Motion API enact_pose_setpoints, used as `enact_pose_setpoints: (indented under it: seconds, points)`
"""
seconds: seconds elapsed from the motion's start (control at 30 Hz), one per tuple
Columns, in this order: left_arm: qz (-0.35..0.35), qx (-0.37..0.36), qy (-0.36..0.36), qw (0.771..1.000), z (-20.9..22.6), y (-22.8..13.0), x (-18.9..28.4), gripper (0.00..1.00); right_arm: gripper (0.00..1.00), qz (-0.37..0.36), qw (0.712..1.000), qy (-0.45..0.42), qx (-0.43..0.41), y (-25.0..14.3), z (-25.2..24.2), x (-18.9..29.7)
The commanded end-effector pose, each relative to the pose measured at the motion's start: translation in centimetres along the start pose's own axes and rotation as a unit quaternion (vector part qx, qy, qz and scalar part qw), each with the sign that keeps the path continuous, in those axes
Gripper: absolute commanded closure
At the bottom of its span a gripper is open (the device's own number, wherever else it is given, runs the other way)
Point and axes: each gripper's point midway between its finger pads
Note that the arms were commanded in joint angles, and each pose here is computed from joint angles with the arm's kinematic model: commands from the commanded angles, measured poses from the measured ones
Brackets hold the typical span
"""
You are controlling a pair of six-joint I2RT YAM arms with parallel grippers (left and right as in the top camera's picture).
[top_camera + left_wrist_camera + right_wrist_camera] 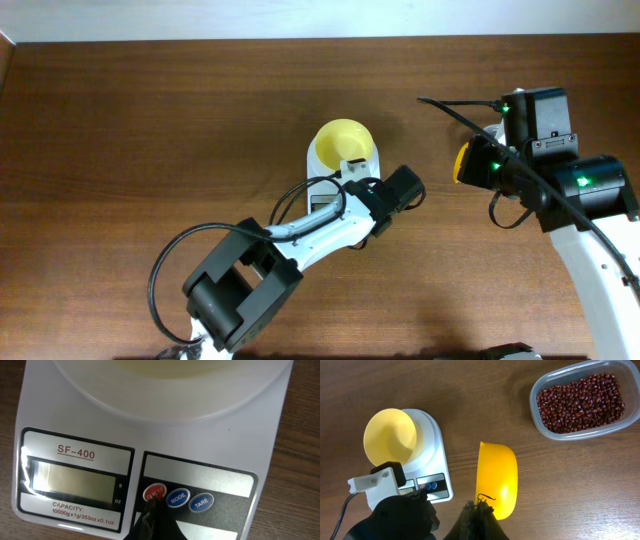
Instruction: Scoop item into bowl and weigh 50g on scale
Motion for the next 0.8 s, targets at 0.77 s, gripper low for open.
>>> enact_pose_setpoints:
  seconds: [0.77]
  points:
    - [-0.032, 0.021, -0.026, 0.999, 0.1, 2.0, 3.6, 1.00, 0.96, -0.012, 1.000, -0.001, 0.006, 0.4, 0.0, 0.9]
Point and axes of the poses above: each gripper's point midway between its finger pads, its own x axis back along the fingers, its own z axis along the line the jaws close on, y = z × x, and after that the axes turned 1 degree about x, right-handed
